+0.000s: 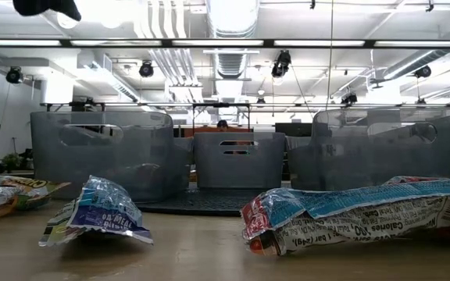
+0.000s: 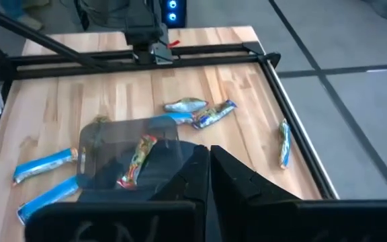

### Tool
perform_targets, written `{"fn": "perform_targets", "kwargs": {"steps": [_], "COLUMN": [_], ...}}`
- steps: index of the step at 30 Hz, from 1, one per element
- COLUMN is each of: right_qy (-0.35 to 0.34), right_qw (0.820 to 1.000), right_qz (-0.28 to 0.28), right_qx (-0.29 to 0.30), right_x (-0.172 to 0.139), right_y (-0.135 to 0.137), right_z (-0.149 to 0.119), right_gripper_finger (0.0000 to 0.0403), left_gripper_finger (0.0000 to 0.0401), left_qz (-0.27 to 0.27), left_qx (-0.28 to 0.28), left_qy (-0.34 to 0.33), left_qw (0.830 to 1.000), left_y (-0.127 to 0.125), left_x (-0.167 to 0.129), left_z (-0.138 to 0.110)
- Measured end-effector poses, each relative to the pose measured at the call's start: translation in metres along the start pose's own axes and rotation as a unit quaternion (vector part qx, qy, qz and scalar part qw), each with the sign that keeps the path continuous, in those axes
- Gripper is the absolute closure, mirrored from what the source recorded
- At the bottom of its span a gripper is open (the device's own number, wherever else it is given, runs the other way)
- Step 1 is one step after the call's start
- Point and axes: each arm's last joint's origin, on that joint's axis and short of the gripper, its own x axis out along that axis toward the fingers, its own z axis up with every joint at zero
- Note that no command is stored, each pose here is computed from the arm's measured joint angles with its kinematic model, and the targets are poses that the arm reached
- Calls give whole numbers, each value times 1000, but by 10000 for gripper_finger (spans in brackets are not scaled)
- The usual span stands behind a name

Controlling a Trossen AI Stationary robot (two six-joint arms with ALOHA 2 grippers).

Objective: Pick and place Granola Bars by type
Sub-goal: Put the red granola bar into the bottom left black bin

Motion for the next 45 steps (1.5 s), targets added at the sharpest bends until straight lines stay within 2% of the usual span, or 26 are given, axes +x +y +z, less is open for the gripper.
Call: {"fn": "perform_targets", "kwargs": {"steps": [5,14,18,20,24,28,39,45], "right_qy": [8,21,24,24,26,26,28,38], "right_qw": [1000,1000,1000,1000,1000,1000,999,999], "right_qz": [-2,-3,-4,-4,-4,-4,-5,-7], "right_qx": [3,4,5,8,12,12,18,21], "right_x": [0,3,3,3,3,3,3,3], "right_y": [0,0,0,0,0,0,0,0], "right_z": [-2,-4,-5,-5,-5,-5,-6,-8], "right_gripper_finger": [394,394,394,394,394,394,394,394], "left_gripper_finger": [385,282,245,235,231,231,231,231], "left_qz": [12,19,42,61,114,168,229,246], "left_qx": [-9,-54,-78,-108,-159,-168,-165,-160], "left_qy": [16,39,51,54,78,113,163,221], "left_qw": [1000,998,995,991,978,965,945,930], "left_y": [-7,-17,-22,-24,-24,-22,-25,-18], "left_x": [14,26,38,43,56,67,108,137], "left_z": [-2,3,5,6,5,2,5,-19]}}
